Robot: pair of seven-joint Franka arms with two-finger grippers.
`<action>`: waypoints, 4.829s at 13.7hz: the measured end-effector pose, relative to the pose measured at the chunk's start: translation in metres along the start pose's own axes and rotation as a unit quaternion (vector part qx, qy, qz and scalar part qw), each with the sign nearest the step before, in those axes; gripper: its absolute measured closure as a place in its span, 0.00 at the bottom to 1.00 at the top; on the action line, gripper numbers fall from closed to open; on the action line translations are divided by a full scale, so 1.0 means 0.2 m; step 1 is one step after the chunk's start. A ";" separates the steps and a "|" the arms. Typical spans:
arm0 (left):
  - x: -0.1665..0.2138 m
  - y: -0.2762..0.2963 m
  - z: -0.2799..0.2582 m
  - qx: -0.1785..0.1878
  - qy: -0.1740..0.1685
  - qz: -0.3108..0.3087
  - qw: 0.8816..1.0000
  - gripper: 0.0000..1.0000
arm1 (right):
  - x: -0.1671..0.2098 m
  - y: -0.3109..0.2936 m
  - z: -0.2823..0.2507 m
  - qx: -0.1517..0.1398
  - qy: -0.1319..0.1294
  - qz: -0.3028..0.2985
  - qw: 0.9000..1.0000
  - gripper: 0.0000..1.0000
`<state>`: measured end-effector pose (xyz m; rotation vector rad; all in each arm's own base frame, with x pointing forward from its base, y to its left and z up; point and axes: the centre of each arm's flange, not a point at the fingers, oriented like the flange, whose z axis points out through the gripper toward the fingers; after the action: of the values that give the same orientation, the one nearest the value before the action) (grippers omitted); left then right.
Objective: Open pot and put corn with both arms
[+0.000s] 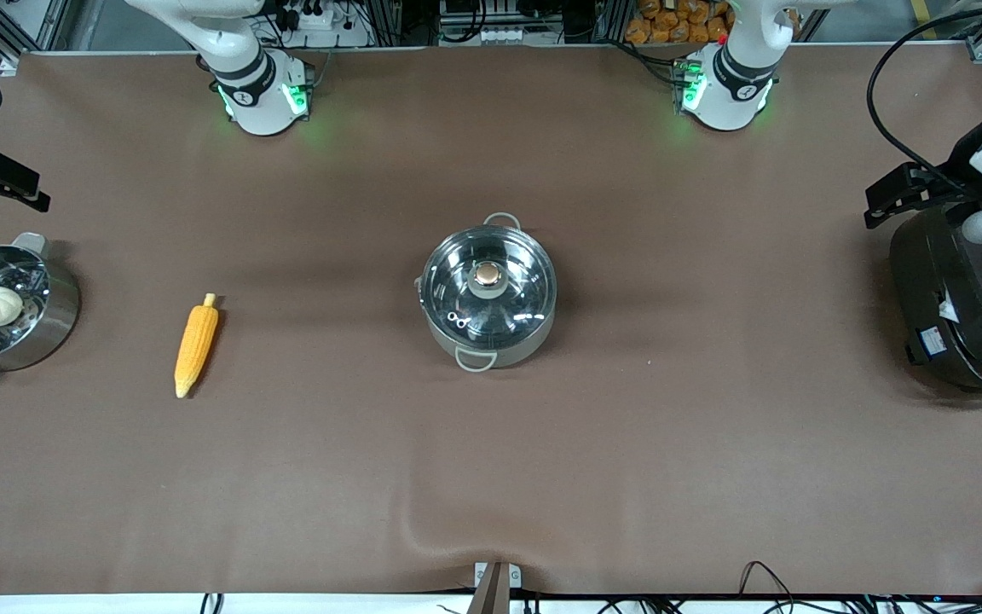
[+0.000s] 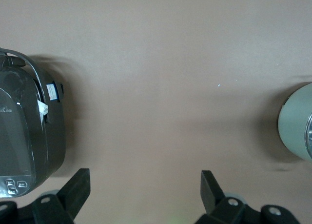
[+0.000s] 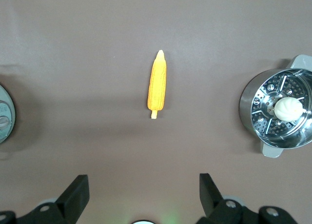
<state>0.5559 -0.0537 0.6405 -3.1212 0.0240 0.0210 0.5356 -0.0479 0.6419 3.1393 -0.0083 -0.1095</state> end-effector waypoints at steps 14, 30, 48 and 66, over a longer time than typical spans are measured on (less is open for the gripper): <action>0.05 0.95 0.29 -0.010 0.001 -0.075 0.997 0.00 | 0.02 0.00 0.04 0.001 -0.010 0.000 1.000 0.00; -0.18 2.32 1.16 -0.028 0.004 -0.319 0.947 0.00 | 0.33 0.03 0.56 0.006 -0.073 0.000 0.997 0.00; -0.24 2.45 1.40 -0.019 -0.005 -0.305 0.952 0.37 | 0.50 0.12 2.11 0.021 -0.075 0.025 0.997 0.00; -0.05 1.47 0.43 0.015 0.001 -0.164 0.986 0.50 | 0.42 0.12 2.32 0.023 -0.093 0.028 0.995 0.54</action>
<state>0.5409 -0.3455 0.5479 -3.0507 -0.4842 0.0124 0.5865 -0.0733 0.1736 3.1574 -0.0995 -0.4076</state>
